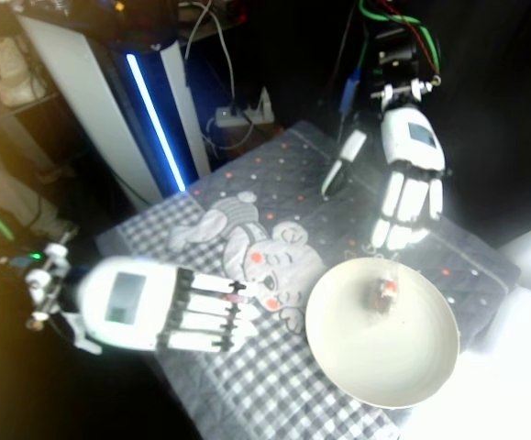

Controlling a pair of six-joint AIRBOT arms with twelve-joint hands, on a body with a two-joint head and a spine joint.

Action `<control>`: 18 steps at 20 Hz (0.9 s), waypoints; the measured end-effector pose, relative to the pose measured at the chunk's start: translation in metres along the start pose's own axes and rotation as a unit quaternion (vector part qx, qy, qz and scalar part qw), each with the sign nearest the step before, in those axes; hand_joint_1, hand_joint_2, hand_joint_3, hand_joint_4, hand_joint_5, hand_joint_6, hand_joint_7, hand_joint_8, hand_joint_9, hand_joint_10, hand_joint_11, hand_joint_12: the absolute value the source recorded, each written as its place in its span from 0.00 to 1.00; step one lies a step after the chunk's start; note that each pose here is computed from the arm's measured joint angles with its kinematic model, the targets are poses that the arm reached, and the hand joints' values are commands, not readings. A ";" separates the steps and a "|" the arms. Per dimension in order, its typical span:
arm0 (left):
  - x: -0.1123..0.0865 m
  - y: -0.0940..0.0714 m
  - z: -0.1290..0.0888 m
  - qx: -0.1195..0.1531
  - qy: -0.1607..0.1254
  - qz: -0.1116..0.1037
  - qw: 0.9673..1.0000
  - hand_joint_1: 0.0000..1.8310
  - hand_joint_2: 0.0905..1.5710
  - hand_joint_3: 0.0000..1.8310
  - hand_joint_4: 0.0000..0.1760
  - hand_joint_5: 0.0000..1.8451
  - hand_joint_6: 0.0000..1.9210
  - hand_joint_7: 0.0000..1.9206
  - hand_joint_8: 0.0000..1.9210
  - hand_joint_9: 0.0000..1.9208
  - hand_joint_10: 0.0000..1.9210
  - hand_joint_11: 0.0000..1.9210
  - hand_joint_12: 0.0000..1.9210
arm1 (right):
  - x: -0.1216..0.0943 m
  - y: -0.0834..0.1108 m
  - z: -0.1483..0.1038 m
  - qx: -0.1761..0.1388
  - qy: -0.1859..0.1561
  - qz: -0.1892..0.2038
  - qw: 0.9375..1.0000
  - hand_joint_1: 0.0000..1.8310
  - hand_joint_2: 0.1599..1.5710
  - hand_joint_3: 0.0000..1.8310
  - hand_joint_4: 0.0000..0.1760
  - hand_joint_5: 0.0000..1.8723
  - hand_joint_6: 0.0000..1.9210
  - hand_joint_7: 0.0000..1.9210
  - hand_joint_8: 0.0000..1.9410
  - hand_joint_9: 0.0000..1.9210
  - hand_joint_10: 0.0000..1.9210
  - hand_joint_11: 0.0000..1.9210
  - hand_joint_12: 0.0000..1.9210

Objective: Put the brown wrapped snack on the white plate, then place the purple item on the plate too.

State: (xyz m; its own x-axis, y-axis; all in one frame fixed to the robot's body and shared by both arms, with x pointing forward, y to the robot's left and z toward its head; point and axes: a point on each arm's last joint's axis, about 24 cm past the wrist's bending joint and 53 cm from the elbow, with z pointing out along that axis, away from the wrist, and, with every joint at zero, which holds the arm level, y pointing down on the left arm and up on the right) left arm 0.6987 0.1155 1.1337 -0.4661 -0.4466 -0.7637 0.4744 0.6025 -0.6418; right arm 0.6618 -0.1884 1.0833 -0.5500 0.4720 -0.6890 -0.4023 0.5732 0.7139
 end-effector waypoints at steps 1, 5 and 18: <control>0.003 0.000 -0.002 0.002 0.000 -0.007 1.000 0.43 0.54 0.00 0.56 0.23 0.00 0.27 0.00 0.32 0.01 0.04 0.61 | 0.002 -0.004 0.002 0.004 0.001 0.000 1.000 0.64 0.58 0.00 0.26 0.35 0.01 0.34 0.01 0.38 0.03 0.18 0.61; 0.000 0.003 -0.005 0.003 -0.015 -0.031 0.999 0.45 0.50 0.00 0.26 0.26 0.00 0.29 0.00 0.30 0.00 0.08 0.56 | 0.008 -0.014 0.013 0.013 -0.004 0.016 1.000 0.66 0.59 0.00 0.00 0.46 0.00 0.48 0.04 0.38 0.38 0.23 0.72; -0.007 0.015 -0.054 -0.003 -0.045 -0.071 0.996 0.43 0.51 0.00 0.19 0.29 0.00 0.27 0.00 0.31 0.00 0.05 0.67 | -0.071 0.068 0.075 -0.073 -0.052 -0.065 0.994 0.76 0.64 0.00 0.00 0.58 0.40 0.62 0.30 0.50 0.60 0.27 0.64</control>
State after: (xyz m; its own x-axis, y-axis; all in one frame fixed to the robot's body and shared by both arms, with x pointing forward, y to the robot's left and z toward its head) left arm 0.6689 0.1639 1.1332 -0.4603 -0.5848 -0.6679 0.4042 0.5318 -0.7442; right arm 0.7284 -0.1329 1.1712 -0.4103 0.4717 -0.7805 -0.5713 0.5341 0.6232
